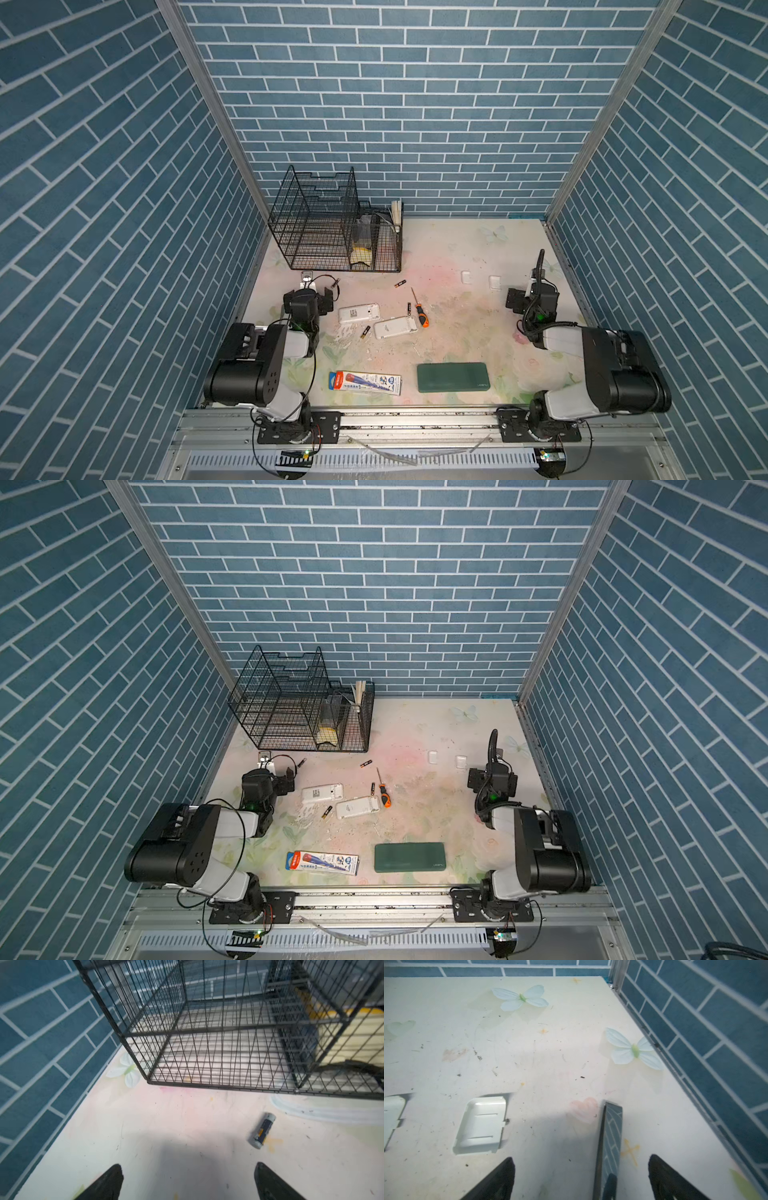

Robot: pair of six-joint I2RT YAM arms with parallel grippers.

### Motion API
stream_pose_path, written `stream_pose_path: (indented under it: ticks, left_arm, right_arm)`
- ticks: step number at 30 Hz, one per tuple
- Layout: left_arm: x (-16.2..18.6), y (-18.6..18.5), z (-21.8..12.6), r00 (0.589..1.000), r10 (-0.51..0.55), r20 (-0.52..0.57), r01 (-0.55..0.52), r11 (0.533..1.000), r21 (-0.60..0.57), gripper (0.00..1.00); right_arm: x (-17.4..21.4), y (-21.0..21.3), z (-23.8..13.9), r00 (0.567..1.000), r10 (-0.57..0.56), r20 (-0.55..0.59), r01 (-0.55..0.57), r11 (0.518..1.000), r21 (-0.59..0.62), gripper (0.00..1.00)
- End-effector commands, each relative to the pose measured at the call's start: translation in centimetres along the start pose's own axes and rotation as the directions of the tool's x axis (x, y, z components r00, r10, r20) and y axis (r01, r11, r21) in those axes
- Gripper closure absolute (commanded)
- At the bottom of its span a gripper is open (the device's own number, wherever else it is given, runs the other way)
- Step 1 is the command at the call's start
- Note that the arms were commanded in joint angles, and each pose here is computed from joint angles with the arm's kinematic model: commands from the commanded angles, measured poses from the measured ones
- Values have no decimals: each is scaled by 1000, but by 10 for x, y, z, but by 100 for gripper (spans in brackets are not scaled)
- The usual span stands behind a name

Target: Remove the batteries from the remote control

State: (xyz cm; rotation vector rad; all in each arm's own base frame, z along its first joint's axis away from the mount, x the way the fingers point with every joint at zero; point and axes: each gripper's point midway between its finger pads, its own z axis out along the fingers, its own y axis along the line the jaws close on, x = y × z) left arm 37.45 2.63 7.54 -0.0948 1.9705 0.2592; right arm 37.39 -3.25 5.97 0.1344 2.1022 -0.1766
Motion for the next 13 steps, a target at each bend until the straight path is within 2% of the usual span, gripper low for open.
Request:
stream_pose_path:
  ticks: [1,2,7,13]
  left_arm:
    - [-26,3,4,997,-22,74,23,1000,-13,0]
    - [-25,1,5,998,-14,67,15,1000,-3,0]
    - [-25,-12,7,998,15,56,-19,998,67,0]
    - [-26,-12,7,998,15,59,-19,998,67,0]
  right_arm:
    - [-36,1,1,981,53,184,-41,997,-68,1]
    - [-33,-1,0,986,53,157,-44,997,-60,1]
    - [-35,1,2,986,39,162,-30,998,-54,1]
    - [-35,1,2,986,38,163,-30,998,-52,1]
